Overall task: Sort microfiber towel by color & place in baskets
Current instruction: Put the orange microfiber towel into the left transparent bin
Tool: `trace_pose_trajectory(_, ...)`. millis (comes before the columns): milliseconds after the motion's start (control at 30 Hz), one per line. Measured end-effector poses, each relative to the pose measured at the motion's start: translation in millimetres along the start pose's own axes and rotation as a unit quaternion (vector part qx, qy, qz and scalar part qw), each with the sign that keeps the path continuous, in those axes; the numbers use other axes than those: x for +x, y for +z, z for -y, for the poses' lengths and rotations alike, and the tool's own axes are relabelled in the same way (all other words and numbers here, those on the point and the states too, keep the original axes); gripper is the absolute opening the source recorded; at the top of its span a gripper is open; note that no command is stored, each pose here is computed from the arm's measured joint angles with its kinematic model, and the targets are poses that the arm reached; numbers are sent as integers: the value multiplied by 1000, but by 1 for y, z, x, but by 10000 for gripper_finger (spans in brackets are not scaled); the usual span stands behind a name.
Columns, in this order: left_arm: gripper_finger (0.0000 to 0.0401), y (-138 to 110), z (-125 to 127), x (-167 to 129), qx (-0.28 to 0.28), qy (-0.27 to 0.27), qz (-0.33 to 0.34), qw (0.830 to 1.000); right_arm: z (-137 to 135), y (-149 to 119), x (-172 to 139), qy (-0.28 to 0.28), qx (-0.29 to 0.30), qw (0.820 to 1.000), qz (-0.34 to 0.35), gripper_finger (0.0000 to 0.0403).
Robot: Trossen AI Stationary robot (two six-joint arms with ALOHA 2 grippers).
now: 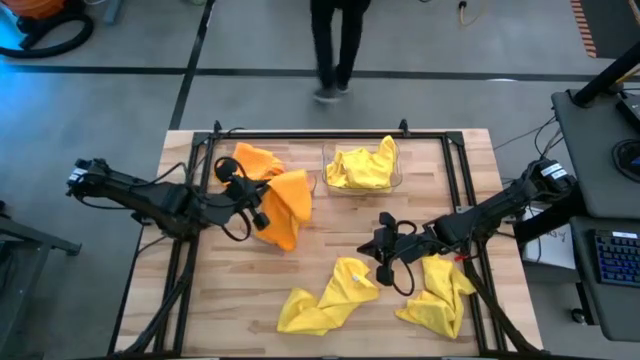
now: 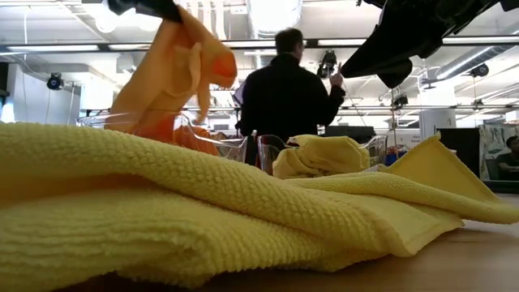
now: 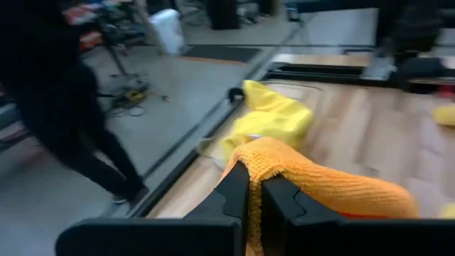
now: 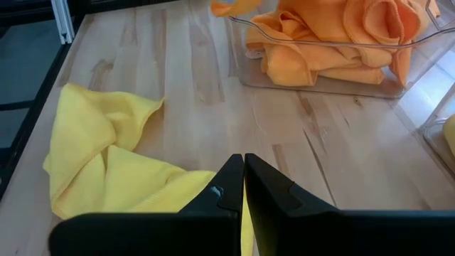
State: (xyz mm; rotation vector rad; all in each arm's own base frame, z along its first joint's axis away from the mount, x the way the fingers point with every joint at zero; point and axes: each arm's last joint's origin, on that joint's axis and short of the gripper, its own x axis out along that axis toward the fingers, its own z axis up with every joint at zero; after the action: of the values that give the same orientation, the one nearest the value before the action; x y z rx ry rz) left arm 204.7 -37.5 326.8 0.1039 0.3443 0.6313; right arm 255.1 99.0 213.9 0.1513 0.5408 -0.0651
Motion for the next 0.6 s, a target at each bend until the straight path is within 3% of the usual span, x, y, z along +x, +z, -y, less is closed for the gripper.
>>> trace_pose_trajectory(200, 0, -24, -1, 5, -42, 54, 15, 998, 0, -1, 0, -1, 0, 1000, -2, 9)
trace_pose_trajectory(467, 0, -45, 5, 13, -77, 47, 24, 996, 1, -2, 0, -1, 0, 1000, -2, 9)
trace_pose_trajectory(600, 0, -53, 8, 14, -104, 12, 9, 994, 1, -2, 0, -1, 0, 1000, -2, 9)
